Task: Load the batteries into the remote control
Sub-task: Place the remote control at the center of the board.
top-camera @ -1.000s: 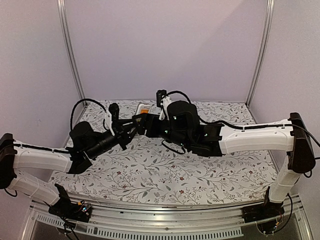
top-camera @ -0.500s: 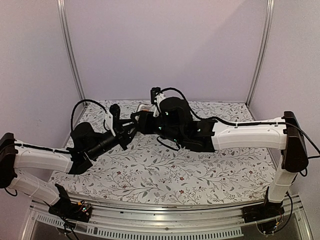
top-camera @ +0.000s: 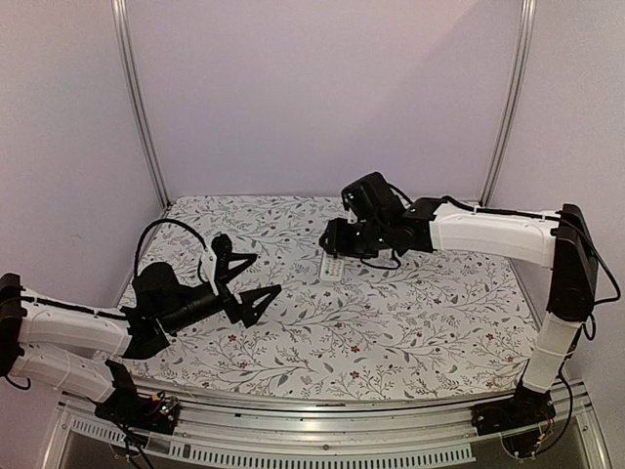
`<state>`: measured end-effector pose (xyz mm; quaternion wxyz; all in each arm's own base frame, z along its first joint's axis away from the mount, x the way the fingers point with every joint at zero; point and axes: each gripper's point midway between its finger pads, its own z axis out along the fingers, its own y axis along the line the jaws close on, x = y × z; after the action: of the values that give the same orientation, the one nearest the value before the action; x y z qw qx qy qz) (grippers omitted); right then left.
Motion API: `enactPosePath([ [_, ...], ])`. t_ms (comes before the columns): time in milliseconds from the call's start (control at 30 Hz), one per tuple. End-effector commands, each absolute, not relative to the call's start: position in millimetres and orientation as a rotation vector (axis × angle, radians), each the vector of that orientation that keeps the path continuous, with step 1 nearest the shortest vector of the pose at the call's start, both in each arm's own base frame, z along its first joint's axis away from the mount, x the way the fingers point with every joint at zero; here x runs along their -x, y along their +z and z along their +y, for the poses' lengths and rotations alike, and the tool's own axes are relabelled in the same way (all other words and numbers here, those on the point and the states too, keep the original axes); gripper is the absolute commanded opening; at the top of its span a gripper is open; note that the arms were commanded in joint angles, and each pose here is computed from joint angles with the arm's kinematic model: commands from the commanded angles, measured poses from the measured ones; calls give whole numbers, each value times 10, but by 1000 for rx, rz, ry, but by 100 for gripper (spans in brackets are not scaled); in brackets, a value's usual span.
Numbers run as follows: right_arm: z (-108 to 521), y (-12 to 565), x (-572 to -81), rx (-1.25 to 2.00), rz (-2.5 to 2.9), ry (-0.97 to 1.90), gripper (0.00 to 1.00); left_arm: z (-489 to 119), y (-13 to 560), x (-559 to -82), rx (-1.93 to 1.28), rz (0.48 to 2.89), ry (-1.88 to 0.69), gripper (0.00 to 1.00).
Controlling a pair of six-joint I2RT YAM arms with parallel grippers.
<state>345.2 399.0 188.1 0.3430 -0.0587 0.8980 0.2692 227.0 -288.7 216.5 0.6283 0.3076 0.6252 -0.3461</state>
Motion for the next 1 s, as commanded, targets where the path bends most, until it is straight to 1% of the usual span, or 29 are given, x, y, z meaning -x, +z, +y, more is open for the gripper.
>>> enactPosePath([
  [0, 3299, 994, -3192, 61, 2730, 433, 3, -2776, 2004, -2296, -679, 1491, -728, 100],
  [133, 3050, 675, -3089, 46, 2903, 281, 4, -2745, 2082, -2308, -673, 1445, -702, 100],
  [200, 2973, 495, -3036, 69, 2980, 185, 7, -2756, 2069, -2299, -681, 1448, -708, 100],
  [267, 2916, 353, -2992, 91, 3041, 111, 8, -2760, 2052, -2293, -686, 1451, -712, 100],
  [433, 2924, 68, -2894, 132, 3147, 85, 8, -2746, 2020, -2290, -679, 1463, -718, 100],
  [500, 2881, -30, -2872, 123, 3172, 52, 15, -2742, 2025, -2290, -679, 1460, -714, 100],
  [667, 2825, -158, -2857, 82, 3191, 7, 39, -2735, 2031, -2298, -681, 1453, -706, 100],
  [967, 2860, -141, -2926, 56, 3162, 31, 56, -2711, 2023, -2309, -677, 1455, -695, 100],
])
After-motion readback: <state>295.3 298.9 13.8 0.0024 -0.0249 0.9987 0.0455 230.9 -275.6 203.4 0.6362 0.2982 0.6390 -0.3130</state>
